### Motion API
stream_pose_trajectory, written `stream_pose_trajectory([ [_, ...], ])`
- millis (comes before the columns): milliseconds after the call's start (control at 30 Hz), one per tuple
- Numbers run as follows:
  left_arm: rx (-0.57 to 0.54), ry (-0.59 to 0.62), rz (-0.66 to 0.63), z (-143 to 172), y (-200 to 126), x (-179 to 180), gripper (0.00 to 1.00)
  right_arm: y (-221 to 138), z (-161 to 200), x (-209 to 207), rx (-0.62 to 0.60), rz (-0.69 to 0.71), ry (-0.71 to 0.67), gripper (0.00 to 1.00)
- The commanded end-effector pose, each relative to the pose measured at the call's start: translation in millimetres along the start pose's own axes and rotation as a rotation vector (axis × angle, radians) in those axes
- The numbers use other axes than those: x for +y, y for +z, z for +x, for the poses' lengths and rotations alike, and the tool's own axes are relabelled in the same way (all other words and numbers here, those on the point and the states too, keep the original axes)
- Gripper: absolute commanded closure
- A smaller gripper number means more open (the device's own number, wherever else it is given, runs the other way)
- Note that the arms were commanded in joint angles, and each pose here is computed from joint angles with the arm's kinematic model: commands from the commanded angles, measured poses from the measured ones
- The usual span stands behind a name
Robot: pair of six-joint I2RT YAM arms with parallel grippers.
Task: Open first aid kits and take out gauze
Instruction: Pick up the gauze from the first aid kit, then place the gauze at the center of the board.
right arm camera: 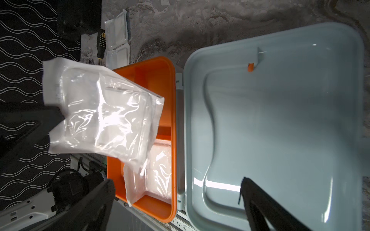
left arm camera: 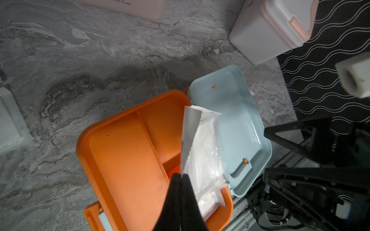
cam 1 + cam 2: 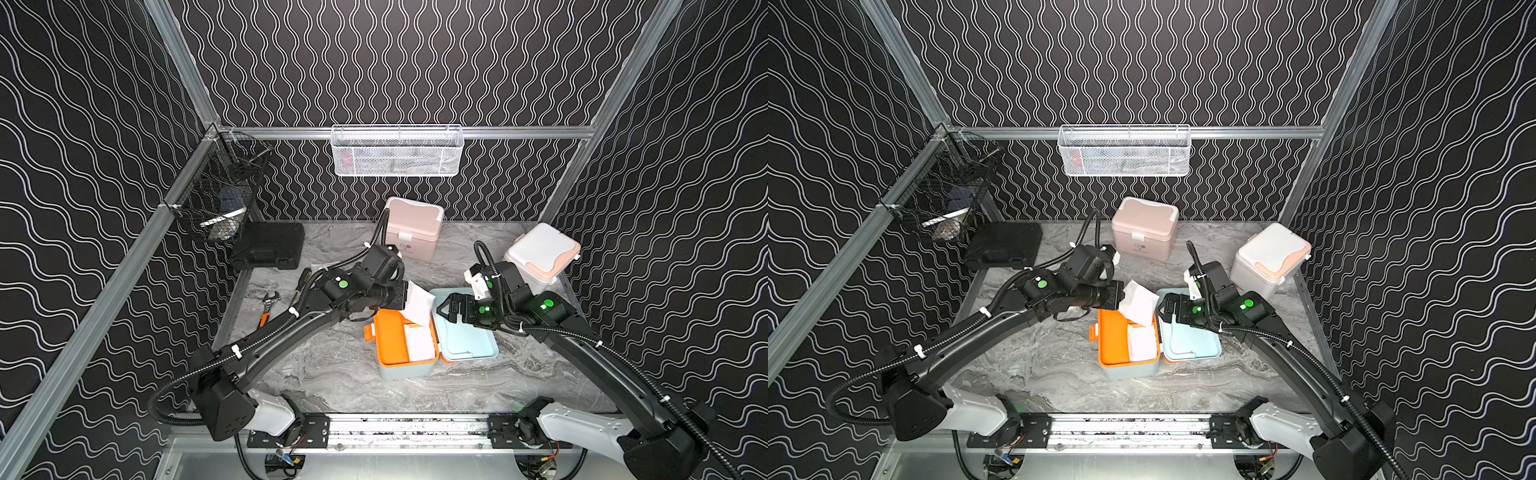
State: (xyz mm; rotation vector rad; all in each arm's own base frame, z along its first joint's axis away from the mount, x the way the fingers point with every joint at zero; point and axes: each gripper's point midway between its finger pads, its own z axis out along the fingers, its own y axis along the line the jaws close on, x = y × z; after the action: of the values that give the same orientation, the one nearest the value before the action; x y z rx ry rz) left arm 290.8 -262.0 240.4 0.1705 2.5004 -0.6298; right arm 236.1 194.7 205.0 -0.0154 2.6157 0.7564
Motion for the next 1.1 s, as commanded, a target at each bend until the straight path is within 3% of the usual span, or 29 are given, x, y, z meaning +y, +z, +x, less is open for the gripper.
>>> stream_pose_trajectory([
  [0,-0.028,-0.023,0.057,-7.4,-8.6,-9.3,1.0,-4.7,-4.8,8.5,-0.013,-0.03,-0.013,0.0],
  [400,-0.126,-0.067,0.008,-15.7,-78.9,21.8,1.0,-6.8,-8.0,29.7,0.021,-0.109,-0.051,0.0],
  [600,-0.158,-0.1,-0.014,-21.1,-96.3,41.8,1.0,-10.4,-14.3,58.1,0.022,-0.178,-0.097,0.0],
  [800,-0.152,-0.146,-0.04,-44.7,-81.8,76.7,1.0,-2.5,-13.1,64.9,0.047,-0.181,-0.092,0.0],
  [1067,-0.117,-0.268,-0.031,-89.3,-39.1,132.9,1.0,8.2,-10.6,61.0,0.07,-0.156,-0.1,0.0],
])
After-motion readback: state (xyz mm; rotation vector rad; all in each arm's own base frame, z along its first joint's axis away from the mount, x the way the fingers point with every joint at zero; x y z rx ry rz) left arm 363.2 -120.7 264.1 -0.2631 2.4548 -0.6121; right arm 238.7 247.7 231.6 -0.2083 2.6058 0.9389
